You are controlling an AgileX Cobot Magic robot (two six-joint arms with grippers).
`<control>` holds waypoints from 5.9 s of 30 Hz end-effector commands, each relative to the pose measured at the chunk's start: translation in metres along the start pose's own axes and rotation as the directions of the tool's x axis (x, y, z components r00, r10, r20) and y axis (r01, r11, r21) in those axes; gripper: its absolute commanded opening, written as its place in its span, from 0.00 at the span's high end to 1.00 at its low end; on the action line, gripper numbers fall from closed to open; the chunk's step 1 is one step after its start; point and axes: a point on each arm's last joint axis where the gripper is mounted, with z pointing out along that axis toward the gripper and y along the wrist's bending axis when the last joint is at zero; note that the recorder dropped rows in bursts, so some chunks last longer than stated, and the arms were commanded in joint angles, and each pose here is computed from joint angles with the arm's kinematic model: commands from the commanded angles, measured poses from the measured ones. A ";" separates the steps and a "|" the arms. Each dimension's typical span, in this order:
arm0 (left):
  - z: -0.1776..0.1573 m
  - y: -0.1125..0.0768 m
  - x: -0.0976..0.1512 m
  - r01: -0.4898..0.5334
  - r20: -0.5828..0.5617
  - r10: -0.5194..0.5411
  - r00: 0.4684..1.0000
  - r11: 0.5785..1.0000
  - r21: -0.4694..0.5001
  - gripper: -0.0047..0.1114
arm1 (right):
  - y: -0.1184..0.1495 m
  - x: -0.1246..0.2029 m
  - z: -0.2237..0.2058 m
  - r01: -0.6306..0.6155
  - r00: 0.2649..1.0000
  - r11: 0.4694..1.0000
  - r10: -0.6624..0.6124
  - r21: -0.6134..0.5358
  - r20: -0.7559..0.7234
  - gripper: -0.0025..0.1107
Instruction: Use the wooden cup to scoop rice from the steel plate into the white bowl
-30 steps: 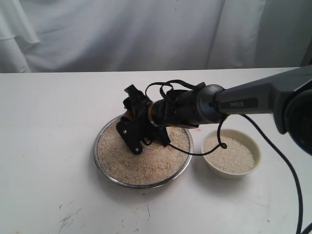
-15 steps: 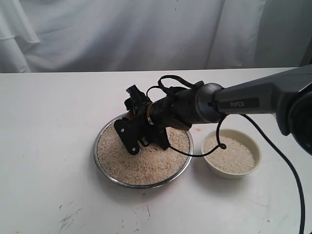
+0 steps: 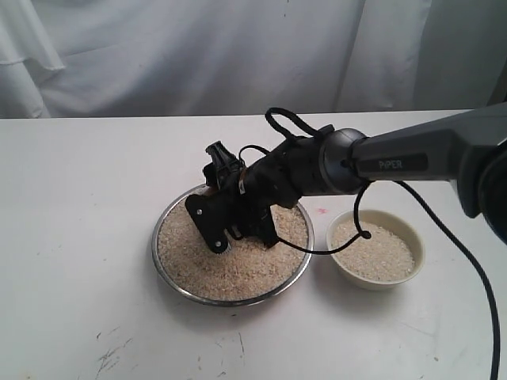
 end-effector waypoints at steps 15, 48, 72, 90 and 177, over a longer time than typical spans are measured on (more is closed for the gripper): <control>0.000 0.000 0.001 0.004 0.007 -0.004 1.000 1.000 0.002 0.96 | 0.030 -0.015 0.002 -0.155 0.954 0.935 0.225 -0.319 0.196 0.98; 0.000 0.000 0.001 0.004 0.007 -0.004 1.000 1.000 0.002 0.96 | -0.020 0.080 -0.082 -0.379 0.868 0.899 0.427 -0.220 0.252 0.98; 0.000 0.000 0.001 0.004 0.007 -0.004 1.000 1.000 0.002 0.96 | 0.020 0.158 -0.173 -0.385 0.918 0.879 0.396 -0.281 -0.020 0.98; 0.000 0.000 0.001 0.004 0.007 -0.004 1.000 1.000 0.002 0.96 | 0.056 0.159 -0.159 -0.199 0.975 0.927 0.153 -0.318 -0.163 0.98; 0.000 0.000 0.001 0.004 0.007 -0.004 1.000 1.000 0.002 0.96 | 0.014 0.068 -0.119 -0.115 0.973 0.993 0.116 0.017 -0.202 0.98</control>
